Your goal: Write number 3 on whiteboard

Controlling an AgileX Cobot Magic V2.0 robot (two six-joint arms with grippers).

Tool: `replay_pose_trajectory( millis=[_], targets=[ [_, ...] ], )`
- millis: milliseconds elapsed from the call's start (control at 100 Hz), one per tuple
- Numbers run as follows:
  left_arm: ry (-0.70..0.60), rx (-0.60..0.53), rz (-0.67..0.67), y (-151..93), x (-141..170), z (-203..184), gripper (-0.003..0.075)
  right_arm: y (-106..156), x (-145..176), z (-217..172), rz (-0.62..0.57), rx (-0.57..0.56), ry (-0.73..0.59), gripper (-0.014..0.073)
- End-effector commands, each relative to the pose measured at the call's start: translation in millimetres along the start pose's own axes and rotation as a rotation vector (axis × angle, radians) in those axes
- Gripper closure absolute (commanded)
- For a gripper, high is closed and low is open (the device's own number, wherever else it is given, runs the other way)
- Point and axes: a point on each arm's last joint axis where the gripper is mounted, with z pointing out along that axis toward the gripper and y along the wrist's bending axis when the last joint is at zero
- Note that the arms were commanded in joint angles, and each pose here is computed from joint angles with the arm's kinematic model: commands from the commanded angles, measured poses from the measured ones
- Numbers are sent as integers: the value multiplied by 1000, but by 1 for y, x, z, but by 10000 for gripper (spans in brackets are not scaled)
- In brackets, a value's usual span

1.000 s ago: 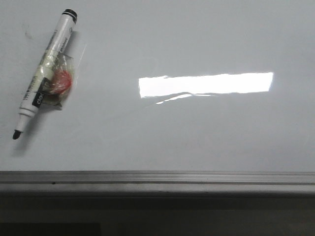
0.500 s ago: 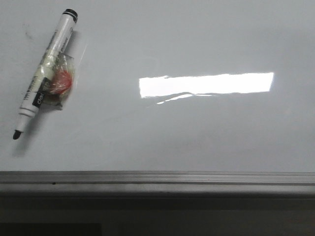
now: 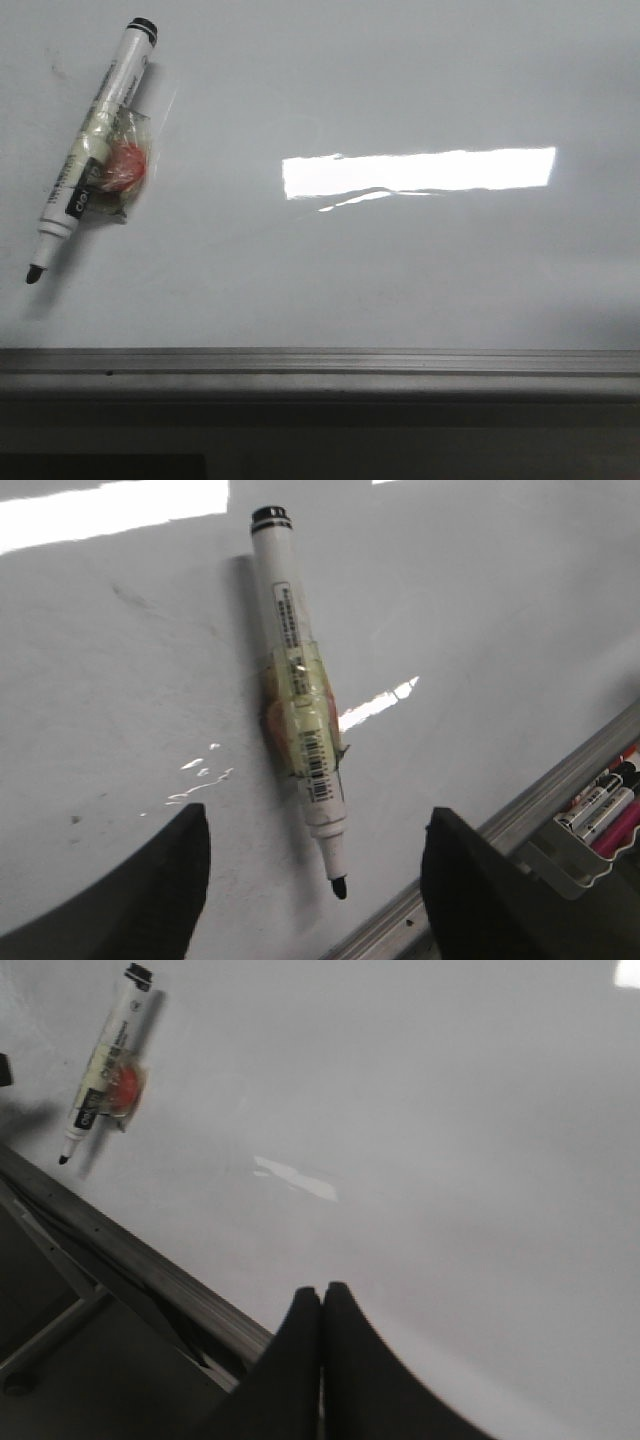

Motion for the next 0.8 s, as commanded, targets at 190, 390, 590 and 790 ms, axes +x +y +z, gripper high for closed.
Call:
replay_pose_trajectory(
  millis=[190,390,590,790],
  targets=[
    [-40,-16,-17,-5,-21,38,305,0,-20,-2,-5,5,-113,659],
    [10,-41,-35,-4,-19,57,395,0,-20,-2,-5,5,-113,659],
    [33,-48,-53,-3,-16,60,741,1,-16,0,-4,-12,-73,659],
    [39,8,101,-10,-15,58,741,-1,-16,15,16,-27,11,659]
  ],
)
